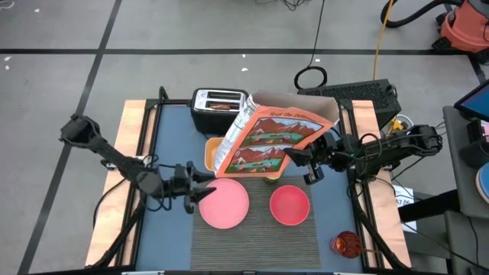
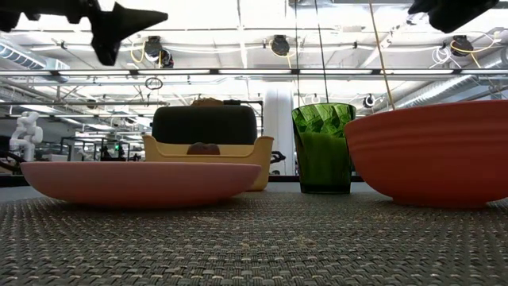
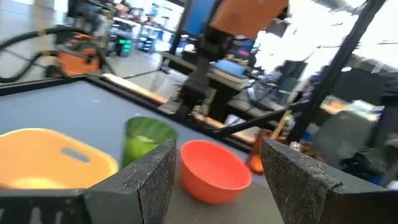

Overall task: Arrange a breakfast setting
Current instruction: Pour the cereal from the orange cereal box into the pink bowl

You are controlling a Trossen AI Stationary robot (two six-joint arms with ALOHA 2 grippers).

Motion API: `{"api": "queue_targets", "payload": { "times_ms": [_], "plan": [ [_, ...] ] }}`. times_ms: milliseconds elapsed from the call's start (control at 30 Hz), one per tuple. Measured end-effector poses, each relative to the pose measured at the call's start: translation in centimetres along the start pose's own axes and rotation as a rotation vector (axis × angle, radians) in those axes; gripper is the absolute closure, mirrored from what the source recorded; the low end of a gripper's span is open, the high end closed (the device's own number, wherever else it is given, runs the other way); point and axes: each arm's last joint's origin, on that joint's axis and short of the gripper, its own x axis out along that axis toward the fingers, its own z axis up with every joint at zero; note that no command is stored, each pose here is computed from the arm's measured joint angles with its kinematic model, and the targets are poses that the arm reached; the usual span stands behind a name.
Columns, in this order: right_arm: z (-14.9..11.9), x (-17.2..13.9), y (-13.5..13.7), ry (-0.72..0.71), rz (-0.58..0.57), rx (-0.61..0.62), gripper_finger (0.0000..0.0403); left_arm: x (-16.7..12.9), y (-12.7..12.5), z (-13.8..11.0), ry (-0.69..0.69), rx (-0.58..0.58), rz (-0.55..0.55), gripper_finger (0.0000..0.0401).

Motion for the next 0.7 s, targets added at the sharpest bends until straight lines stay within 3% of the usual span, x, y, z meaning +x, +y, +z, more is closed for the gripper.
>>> {"api": "queue_targets", "payload": {
  "times_ms": [167,367,700],
  "plan": [
    [0.0,0.0,0.0,0.003,0.000,-0.021,0.0403,1.2,0.0,0.6,-0.010,0.003,-0.077,0.0163],
    [0.0,0.0,0.0,0.003,0.001,-0.019,0.0403,2.4,-0.4,2.1,-0.050,0.097,-0.118,0.0163],
    [-0.1,0.0,0.0,0.007,0.000,-0.019,0.0403,3.5,-0.7,3.9,-0.110,0.202,-0.122,0.0164]
  ]
}}
